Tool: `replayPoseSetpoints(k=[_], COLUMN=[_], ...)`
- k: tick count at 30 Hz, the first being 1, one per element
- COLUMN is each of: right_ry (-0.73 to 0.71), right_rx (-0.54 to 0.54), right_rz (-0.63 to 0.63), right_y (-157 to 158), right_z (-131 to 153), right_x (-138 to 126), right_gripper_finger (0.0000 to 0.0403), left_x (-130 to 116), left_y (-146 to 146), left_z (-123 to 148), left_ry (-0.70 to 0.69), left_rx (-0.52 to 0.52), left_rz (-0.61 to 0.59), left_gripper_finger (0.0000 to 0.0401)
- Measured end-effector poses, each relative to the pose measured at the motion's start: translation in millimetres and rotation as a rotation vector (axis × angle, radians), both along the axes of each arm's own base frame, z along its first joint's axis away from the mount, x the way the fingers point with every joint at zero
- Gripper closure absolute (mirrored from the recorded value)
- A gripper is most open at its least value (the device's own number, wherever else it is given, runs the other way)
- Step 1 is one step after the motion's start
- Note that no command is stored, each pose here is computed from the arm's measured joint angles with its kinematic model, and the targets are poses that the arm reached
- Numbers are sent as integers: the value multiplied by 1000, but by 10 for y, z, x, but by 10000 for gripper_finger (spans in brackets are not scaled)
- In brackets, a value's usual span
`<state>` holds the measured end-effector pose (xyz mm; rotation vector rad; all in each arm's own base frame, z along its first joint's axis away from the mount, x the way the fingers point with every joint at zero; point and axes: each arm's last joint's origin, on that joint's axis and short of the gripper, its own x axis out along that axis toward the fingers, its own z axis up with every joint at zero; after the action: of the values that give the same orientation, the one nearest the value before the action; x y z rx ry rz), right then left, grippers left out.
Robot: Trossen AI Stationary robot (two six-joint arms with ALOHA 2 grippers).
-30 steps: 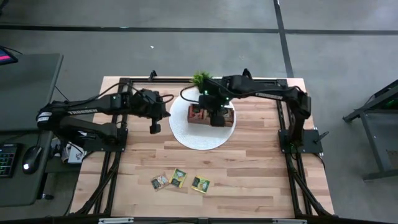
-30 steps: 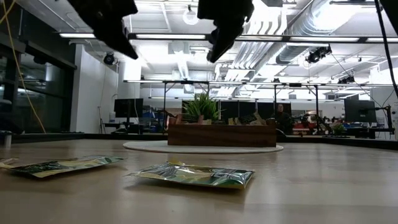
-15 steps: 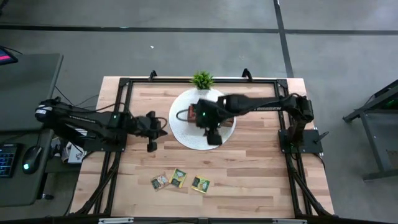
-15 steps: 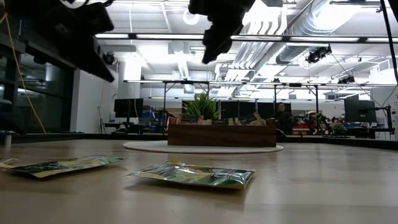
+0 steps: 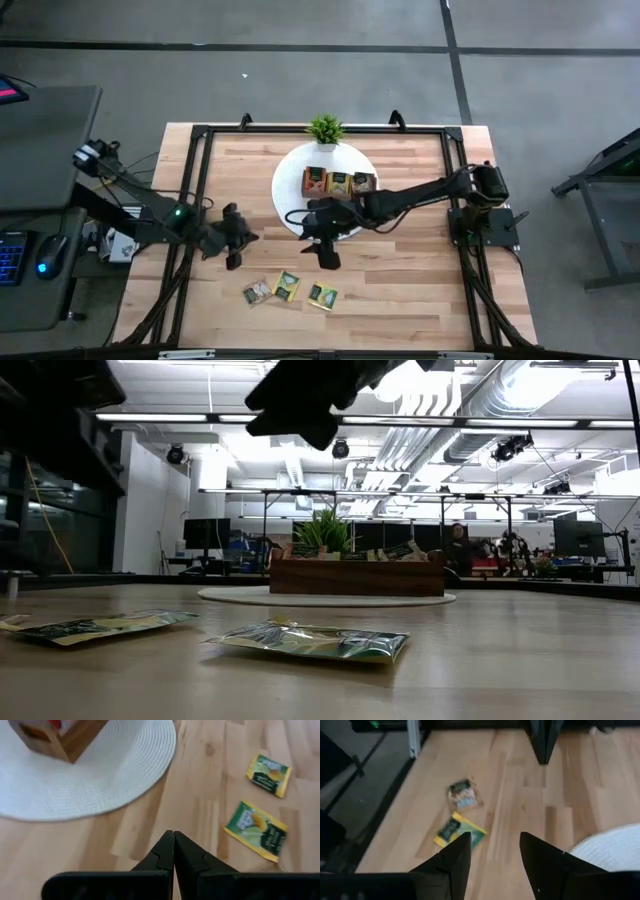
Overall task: Pick & Place Tea
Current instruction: Put the brown tea bag into the right section of the wooden organizer
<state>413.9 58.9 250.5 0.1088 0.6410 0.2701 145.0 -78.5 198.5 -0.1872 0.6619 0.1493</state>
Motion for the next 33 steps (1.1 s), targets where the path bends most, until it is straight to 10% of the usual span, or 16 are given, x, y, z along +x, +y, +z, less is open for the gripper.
replayPoseSetpoints(k=[13,33], right_ry=[-98,-131], right_rx=[-18,118], right_rz=[74,246], right_y=[152,417], right_z=[-180,-629], right_x=[158,1003], right_gripper_finger=[392,402], left_x=[-208,-395], left_y=[-428,-731], left_z=[-223,-426], left_ry=[-14,182], left_rx=[-152,-363], left_rz=[91,57], left_gripper_finger=[401,401])
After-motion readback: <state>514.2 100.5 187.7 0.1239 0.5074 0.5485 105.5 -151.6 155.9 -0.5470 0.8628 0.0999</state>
